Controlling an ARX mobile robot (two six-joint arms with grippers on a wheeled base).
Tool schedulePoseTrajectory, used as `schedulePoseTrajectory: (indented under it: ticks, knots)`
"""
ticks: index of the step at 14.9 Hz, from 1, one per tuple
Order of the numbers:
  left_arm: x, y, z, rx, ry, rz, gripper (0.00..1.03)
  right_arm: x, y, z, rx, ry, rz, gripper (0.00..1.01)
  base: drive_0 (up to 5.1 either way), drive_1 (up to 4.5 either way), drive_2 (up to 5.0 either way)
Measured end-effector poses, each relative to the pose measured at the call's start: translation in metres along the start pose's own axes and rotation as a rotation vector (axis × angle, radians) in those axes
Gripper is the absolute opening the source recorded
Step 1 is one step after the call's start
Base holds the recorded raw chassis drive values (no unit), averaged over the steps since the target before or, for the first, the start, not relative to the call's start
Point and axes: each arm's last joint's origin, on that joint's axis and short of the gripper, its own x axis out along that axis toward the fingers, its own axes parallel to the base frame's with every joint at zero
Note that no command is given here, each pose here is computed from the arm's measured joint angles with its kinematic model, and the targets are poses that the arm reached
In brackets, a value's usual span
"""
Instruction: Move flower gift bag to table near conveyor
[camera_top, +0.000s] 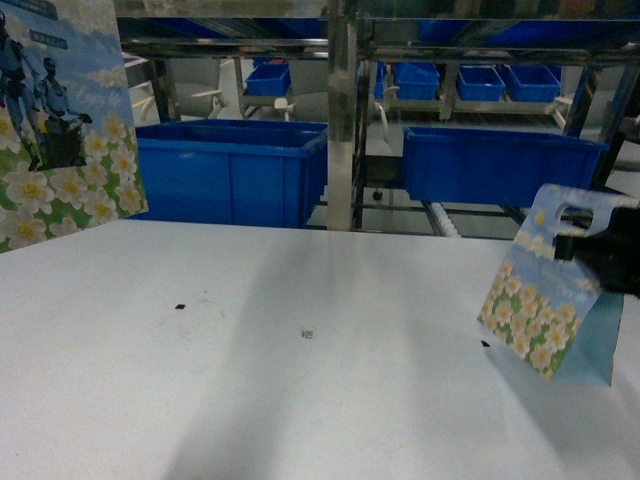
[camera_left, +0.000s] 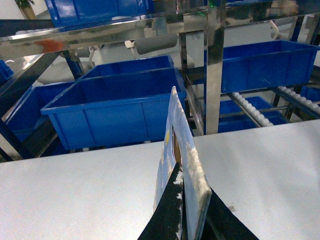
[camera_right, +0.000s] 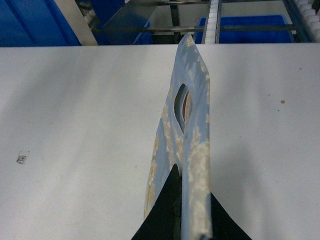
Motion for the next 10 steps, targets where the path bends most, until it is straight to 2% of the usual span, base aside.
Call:
schedulePoseTrajectory:
  ticks: [1, 4, 6, 7, 8, 9, 10]
  knots:
    - [0.000, 0.000, 0.000, 0.000, 0.000, 0.005, 0.02, 0.010, -0.003, -0.012, -0.004, 0.022, -0.007, 0.02, 0.0, 0.00, 0.0]
    - [0.000, 0.000, 0.000, 0.000, 0.000, -0.001, 0.02, 0.026, -0.005, -0.011, -0.025, 0.000, -0.014, 0.02, 0.0, 0.00, 0.0]
    - [0.000, 0.000, 0.000, 0.000, -0.001, -0.001, 0.02, 0.030, -0.003, -0.011, -0.032, -0.006, -0.001, 0.02, 0.0, 0.00, 0.0]
    - [0.000, 0.000, 0.000, 0.000, 0.000, -0.001, 0.02, 0.031, 0.000, -0.012, -0.046, -0.022, 0.009, 0.02, 0.0, 0.00, 0.0]
    - [0.000, 0.000, 0.000, 0.000, -0.001, -0.001, 0.02, 0.030, 0.000, -0.017, -0.049, -0.003, 0.035, 0.02, 0.0, 0.00, 0.0]
    - [0.000, 0.000, 0.000, 0.000, 0.000, -0.001, 0.02, 0.031, 0.002, -0.019, -0.051, 0.013, 0.038, 0.12, 0.0, 0.00, 0.0]
    - [0.000, 0.000, 0.000, 0.000, 0.000, -0.001, 0.02, 0.031, 0.001, -0.024, -0.049, 0.033, 0.035, 0.28, 0.0, 0.00, 0.0]
